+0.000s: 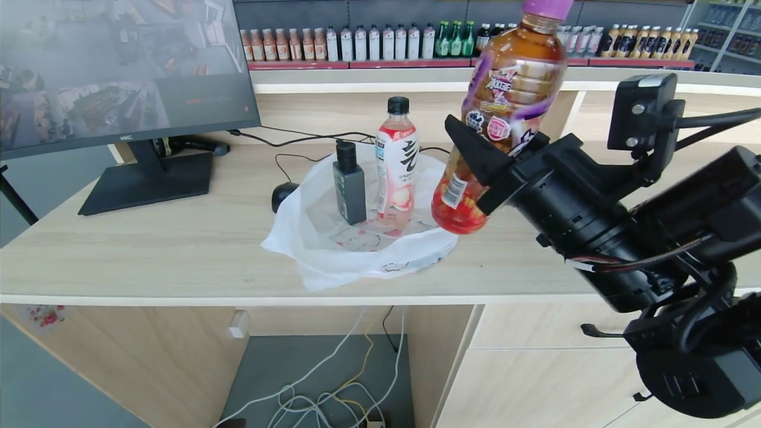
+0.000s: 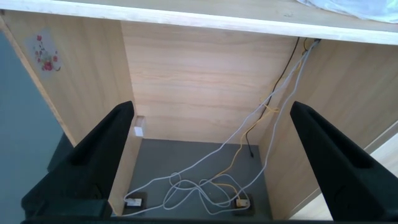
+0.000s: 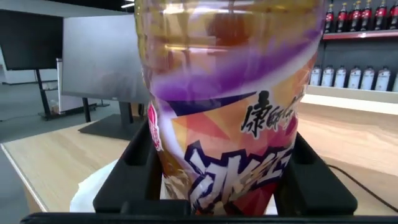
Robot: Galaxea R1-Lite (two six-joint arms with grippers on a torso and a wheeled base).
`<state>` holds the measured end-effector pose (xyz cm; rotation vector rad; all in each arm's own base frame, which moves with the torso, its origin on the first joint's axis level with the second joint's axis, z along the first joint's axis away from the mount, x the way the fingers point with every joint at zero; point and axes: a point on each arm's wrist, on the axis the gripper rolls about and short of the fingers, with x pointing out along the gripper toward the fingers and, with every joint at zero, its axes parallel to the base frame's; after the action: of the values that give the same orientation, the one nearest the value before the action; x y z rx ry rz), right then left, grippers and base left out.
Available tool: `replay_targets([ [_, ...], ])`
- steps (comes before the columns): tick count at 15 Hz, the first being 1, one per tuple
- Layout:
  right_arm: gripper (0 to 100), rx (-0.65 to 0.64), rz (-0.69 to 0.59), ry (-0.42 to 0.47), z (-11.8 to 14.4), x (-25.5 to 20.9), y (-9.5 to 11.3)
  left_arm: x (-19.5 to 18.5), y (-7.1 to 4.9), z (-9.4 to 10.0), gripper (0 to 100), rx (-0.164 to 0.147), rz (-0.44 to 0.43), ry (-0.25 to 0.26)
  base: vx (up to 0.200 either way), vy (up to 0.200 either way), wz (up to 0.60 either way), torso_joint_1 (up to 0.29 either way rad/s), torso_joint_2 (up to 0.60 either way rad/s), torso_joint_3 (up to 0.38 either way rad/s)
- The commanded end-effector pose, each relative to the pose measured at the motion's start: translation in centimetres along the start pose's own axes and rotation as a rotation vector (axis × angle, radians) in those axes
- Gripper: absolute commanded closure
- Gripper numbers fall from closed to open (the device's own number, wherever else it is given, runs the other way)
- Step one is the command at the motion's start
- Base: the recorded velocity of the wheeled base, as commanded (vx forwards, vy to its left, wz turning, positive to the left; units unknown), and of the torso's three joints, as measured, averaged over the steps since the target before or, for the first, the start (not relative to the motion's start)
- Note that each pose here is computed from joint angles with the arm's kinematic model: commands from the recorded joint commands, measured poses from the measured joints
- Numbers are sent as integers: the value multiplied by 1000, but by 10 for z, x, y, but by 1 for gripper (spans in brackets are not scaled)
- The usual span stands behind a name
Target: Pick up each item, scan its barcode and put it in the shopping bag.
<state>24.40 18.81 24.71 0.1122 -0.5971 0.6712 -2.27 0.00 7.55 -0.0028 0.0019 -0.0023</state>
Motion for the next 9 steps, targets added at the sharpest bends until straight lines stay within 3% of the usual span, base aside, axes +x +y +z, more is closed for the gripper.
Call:
replay_targets([
  [1,100,20,10,-4,-17,17,12,0,0,0,0,0,1,0,0,0,0,0,0,0],
  [9,100,30,14,3,-50,39,19,0,0,0,0,0,1,0,0,0,0,0,0,0],
])
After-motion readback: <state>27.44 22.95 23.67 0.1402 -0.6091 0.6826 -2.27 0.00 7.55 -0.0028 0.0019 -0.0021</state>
